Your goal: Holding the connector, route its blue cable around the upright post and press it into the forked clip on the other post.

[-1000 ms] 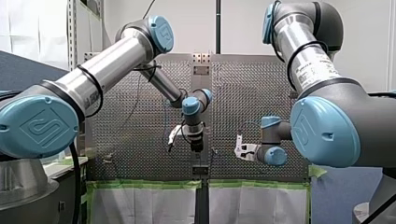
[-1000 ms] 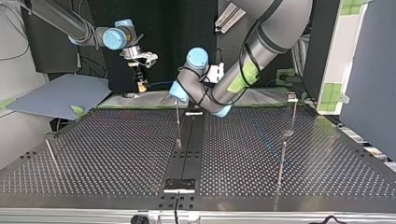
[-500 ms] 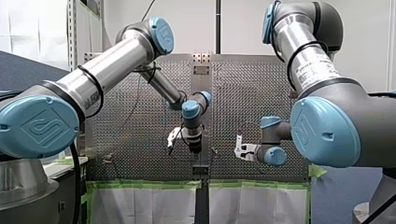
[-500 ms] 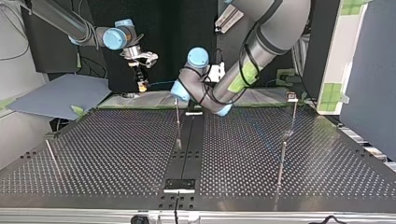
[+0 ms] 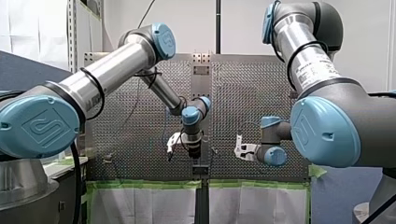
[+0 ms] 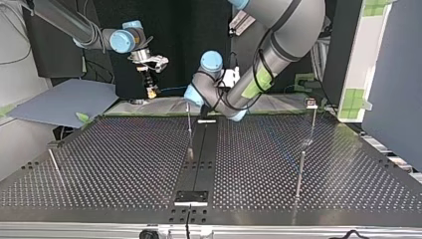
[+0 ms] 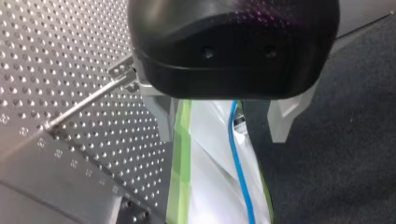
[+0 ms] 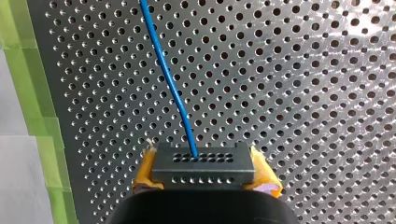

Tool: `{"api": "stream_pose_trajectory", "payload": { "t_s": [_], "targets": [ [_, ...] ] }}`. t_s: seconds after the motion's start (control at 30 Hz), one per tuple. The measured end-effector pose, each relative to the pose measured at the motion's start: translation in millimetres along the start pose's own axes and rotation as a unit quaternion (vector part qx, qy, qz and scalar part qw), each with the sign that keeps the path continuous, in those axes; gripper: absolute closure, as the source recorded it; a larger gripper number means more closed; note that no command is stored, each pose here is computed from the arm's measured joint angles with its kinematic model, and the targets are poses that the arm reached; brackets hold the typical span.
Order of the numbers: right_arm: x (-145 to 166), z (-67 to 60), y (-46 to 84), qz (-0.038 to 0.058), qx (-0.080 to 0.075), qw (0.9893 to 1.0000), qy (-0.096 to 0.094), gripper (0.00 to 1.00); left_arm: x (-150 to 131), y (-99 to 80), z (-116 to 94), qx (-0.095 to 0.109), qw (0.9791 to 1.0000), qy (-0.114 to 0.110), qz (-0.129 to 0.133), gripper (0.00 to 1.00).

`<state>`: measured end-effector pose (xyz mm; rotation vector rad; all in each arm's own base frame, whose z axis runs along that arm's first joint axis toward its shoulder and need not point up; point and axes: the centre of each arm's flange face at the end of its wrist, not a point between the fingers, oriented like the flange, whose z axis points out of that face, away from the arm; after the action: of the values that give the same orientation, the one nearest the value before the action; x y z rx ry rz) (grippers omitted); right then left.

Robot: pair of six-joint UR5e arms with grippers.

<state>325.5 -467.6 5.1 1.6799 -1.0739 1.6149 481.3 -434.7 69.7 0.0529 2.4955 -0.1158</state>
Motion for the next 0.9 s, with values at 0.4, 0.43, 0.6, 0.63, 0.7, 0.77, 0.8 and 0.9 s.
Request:
{"api": "stream_pose_trajectory", "payload": {
  "t_s": [0.4,0.43,0.6,0.63,0.7,0.77,0.8,0.9],
  "targets": [
    [0,0.2,0.1,-0.0016,0.0,1.0,0.001,1.0,13,12.1,36,-0.021,0.9996,-0.02,0.0,0.0],
    [0,0.3,0.1,-0.0017,0.0,1.0,0.001,1.0,11,13.1,38,-0.022,0.9995,-0.024,-0.001,0.0],
    [1,0.6,-0.4,-0.0021,0.001,1.0,0.003,1.0,4,17.2,44,-0.029,0.9984,-0.048,0.003,0.0],
    [1,0.7,-0.5,-0.0022,0.001,1.0,0.003,1.0,3,18.3,45,-0.032,0.9981,-0.052,0.003,0.0],
    [1,0.8,-0.5,-0.0026,0.001,1.0,0.003,1.0,3,21.4,47,-0.038,0.9975,-0.06,0.004,0.0],
    [1,1.1,-0.4,-0.0029,0.001,1.0,0.004,1.0,5,24.4,49,-0.044,0.9968,-0.066,0.004,0.0],
    [1,1.3,-0.4,-0.0031,0.001,1.0,0.004,1.0,6,25.4,49,-0.047,0.9965,-0.068,0.006,0.0],
    [2,1.8,-0.4,-0.0034,0.001,1.0,0.005,1.0,13,28.5,51,-0.057,0.9955,-0.075,0.015,0.0]
  ]
}}
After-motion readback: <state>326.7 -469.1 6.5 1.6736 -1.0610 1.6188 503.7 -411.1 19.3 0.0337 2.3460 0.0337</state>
